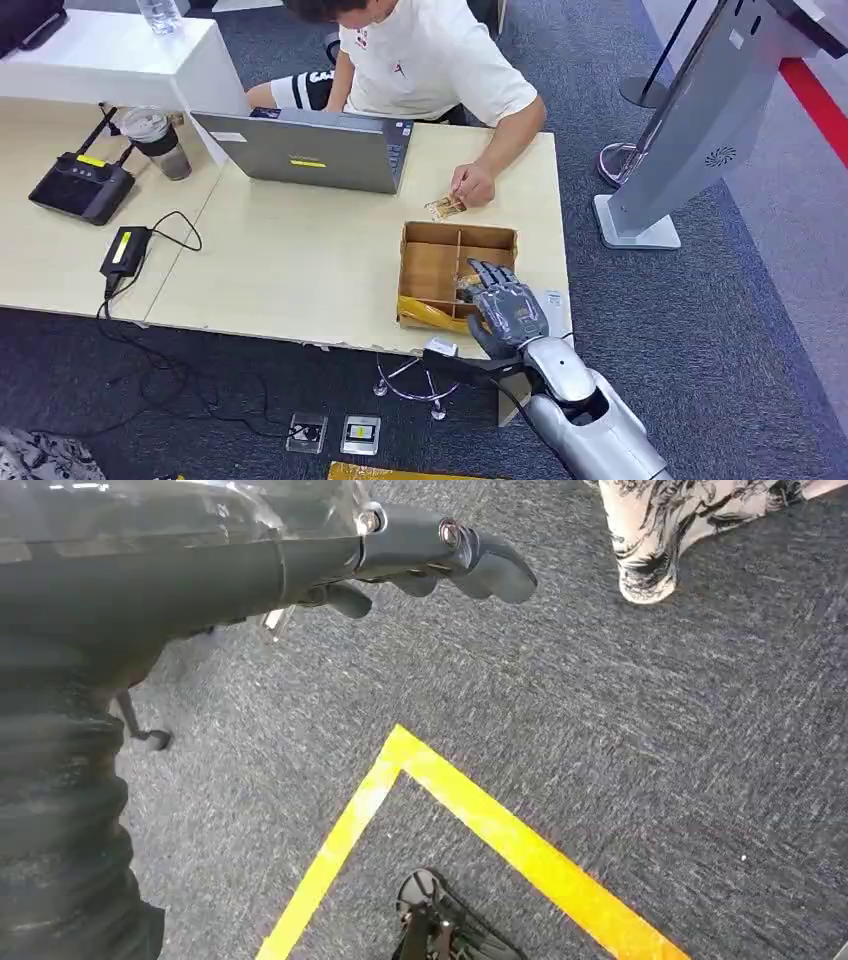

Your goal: Pass the card to the sensor for recognition and then transmit it.

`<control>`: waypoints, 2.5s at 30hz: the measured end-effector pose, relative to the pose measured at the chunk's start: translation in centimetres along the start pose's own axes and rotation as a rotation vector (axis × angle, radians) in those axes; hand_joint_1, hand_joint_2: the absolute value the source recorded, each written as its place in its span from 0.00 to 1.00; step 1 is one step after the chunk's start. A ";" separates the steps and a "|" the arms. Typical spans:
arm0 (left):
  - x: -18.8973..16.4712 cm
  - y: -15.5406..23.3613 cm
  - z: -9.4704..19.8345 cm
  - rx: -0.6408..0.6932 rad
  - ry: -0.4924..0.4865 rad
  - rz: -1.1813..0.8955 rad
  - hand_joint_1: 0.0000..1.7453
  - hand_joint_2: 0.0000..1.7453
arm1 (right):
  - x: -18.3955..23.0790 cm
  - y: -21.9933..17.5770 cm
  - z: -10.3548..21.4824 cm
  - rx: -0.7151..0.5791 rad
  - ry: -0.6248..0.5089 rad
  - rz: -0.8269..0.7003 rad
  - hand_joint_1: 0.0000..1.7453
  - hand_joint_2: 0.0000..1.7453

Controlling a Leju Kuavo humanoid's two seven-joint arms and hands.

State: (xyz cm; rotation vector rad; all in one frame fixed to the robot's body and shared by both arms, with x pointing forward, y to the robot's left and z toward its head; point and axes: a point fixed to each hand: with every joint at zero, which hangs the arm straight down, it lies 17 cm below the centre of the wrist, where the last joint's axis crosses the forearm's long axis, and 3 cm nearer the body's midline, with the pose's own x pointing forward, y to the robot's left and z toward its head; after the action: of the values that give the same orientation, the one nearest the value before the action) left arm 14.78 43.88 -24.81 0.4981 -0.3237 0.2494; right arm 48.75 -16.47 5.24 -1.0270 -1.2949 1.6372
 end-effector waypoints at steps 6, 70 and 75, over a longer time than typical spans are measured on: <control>-0.1 0.1 0.0 0.005 0.005 0.001 0.00 1.00 | 0.1 -0.2 -0.1 -0.004 0.001 -0.004 0.60 1.00; -0.3 0.1 0.0 0.007 0.017 0.008 0.00 1.00 | -3.5 0.3 0.3 0.006 0.091 -0.034 0.86 1.00; -0.3 0.2 0.0 0.009 0.017 0.008 0.00 1.00 | -3.4 0.2 0.3 0.000 0.085 -0.035 0.86 1.00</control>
State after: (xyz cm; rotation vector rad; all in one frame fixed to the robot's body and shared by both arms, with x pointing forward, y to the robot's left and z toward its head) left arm 14.49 43.99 -24.85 0.5033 -0.3084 0.2631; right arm 49.67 -19.79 5.54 -1.0569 -1.2493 1.5510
